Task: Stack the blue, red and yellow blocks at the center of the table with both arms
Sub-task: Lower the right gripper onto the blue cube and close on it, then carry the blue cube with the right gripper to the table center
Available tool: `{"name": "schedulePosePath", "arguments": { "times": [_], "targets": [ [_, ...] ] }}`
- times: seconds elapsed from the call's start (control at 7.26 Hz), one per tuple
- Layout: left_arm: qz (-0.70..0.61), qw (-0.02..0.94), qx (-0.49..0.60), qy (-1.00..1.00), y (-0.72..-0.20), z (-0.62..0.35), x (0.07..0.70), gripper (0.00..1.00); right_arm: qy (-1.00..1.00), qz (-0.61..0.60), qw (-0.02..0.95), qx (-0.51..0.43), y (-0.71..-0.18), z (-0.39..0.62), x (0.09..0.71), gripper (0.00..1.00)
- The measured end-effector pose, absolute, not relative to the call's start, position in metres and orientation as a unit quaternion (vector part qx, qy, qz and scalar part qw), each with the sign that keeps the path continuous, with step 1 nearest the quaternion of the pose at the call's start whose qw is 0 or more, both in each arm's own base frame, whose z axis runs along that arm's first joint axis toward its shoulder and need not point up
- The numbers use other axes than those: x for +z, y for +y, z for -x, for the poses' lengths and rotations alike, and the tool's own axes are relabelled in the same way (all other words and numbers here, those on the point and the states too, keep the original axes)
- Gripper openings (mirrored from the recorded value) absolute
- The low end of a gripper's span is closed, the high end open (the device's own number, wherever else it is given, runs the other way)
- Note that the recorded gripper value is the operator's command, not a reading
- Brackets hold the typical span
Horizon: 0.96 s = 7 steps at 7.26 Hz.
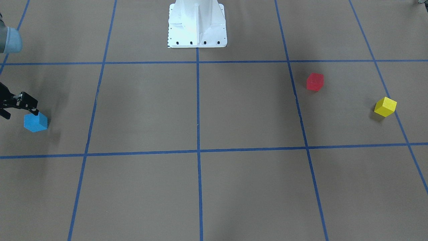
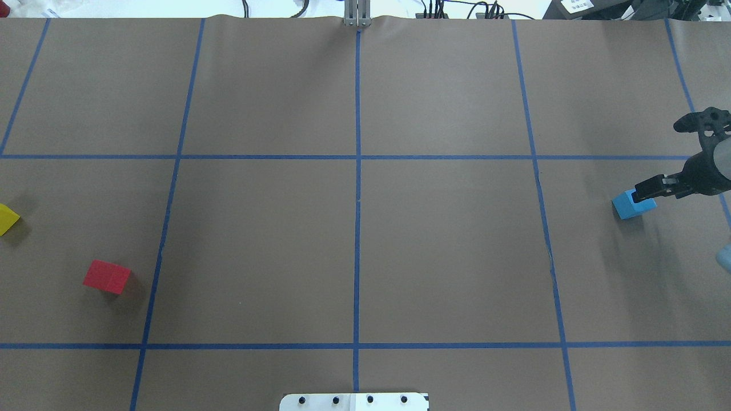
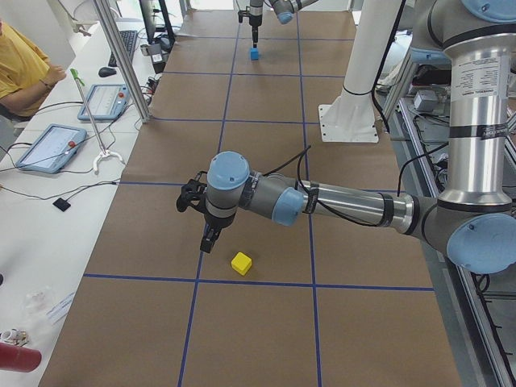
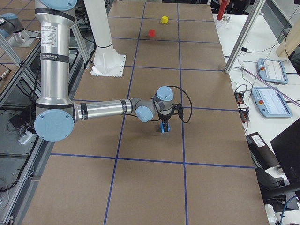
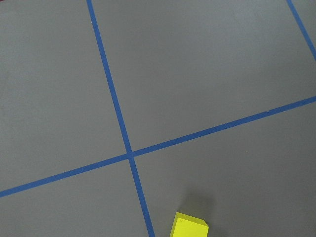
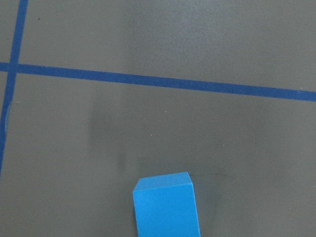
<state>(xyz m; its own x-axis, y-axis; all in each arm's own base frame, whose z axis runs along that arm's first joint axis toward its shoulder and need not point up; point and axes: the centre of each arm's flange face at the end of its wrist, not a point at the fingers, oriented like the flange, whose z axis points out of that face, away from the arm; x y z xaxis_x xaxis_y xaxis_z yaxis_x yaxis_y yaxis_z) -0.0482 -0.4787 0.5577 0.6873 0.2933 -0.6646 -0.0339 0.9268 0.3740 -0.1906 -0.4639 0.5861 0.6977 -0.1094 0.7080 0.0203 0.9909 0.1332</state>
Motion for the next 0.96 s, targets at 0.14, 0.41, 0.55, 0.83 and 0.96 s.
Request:
{"name": "schedulePosePath", "arguments": {
  "times": [0.14, 0.41, 0.55, 0.83, 0.96],
  "targets": [
    [-0.168, 0.903, 0.091, 0.385, -0.479, 0.048, 0.558, 1.00, -0.388, -0.059, 0.919, -0.045, -0.463, 0.201, 0.589, 0.91],
    [-0.168, 0.903, 0.091, 0.385, -0.478, 0.048, 0.558, 1.00, -0.387, -0.060, 0.918, -0.061, -0.461, 0.216, 0.589, 0.29],
    [-0.168, 0.903, 0.090, 0.385, -0.478, 0.048, 0.558, 1.00, -0.385, -0.062, 0.918, -0.067, -0.461, 0.221, 0.589, 0.00],
    [-0.168, 0.903, 0.090, 0.385, -0.478, 0.048, 0.558, 1.00, -0.385, -0.068, 0.917, -0.081, -0.465, 0.227, 0.583, 0.00],
    [-0.167, 0.903, 0.090, 0.385, -0.478, 0.048, 0.559, 1.00, -0.392, -0.076, 0.913, -0.087, -0.474, 0.233, 0.570, 0.00]
  ]
}}
